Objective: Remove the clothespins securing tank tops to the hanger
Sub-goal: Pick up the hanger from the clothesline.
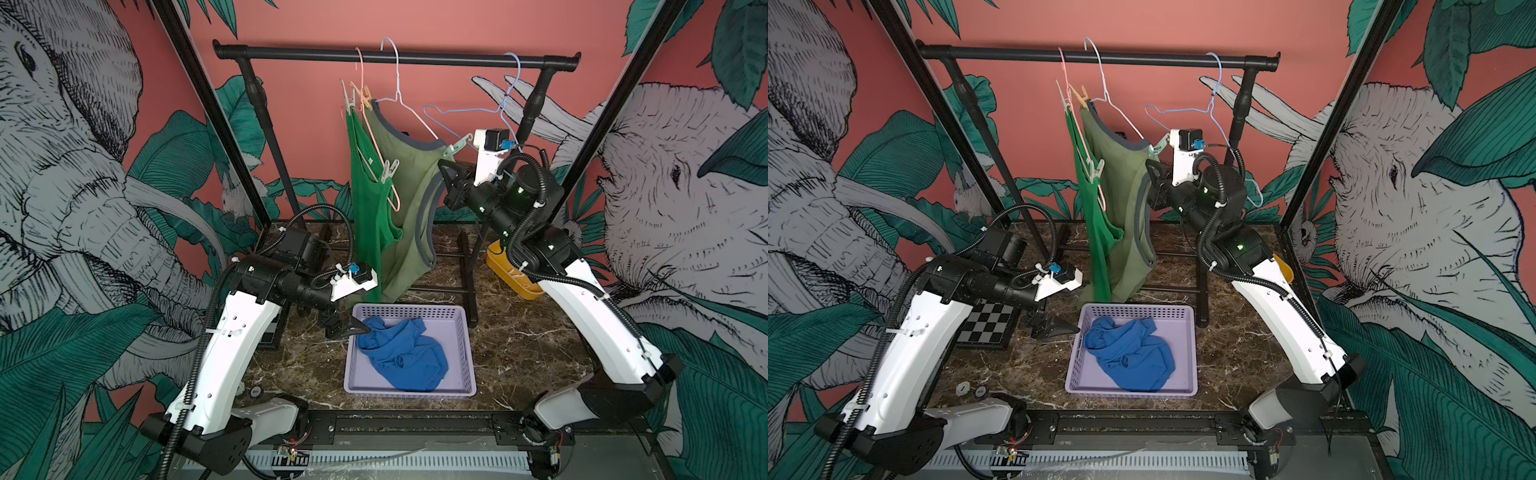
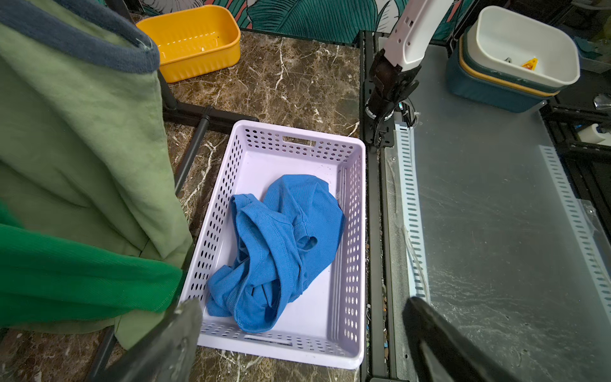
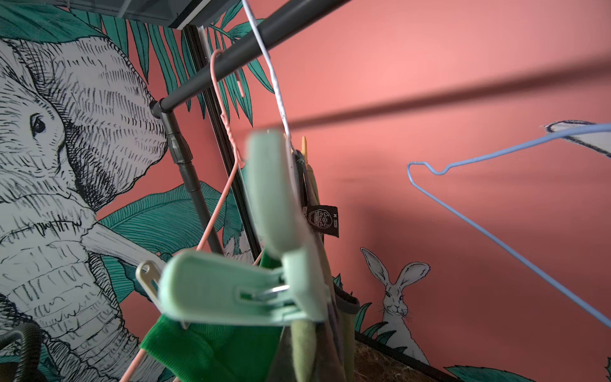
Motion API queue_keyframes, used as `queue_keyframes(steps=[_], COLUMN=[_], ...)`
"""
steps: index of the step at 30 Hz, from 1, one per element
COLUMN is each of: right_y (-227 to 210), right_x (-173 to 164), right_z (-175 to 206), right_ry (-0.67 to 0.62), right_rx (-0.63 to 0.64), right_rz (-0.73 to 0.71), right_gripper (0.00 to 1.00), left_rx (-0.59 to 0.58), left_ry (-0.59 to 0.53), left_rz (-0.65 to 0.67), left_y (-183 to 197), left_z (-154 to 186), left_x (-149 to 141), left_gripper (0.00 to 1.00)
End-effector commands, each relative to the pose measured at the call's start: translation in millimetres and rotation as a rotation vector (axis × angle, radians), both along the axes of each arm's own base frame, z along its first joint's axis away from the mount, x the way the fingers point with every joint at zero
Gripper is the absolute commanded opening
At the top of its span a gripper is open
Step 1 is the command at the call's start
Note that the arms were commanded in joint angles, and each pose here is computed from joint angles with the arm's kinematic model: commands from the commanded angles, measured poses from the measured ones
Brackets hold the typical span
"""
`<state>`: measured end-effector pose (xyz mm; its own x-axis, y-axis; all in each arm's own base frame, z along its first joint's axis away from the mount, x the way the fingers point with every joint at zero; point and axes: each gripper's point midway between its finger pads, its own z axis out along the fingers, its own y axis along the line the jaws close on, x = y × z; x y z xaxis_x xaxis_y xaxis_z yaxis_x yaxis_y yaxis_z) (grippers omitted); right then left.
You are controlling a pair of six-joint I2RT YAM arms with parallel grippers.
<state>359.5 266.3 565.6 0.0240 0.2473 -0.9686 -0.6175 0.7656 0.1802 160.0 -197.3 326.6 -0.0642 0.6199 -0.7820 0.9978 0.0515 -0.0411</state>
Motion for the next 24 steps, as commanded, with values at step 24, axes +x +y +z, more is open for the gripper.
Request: queue_keyframes(steps=[24], right_y=[-52.4], right_x=[-36.6], right_z=[96.5], right_ry=[-0.275], right_rx=[0.248], right_rz=[-0.080], right_gripper=[0.00], left_rx=[-0.017], left_ry=[-0.008], left_rz=[-0.011], left_y=[-1.6], left_z=[10.4], left_x=[-3.4], left_gripper=[0.97])
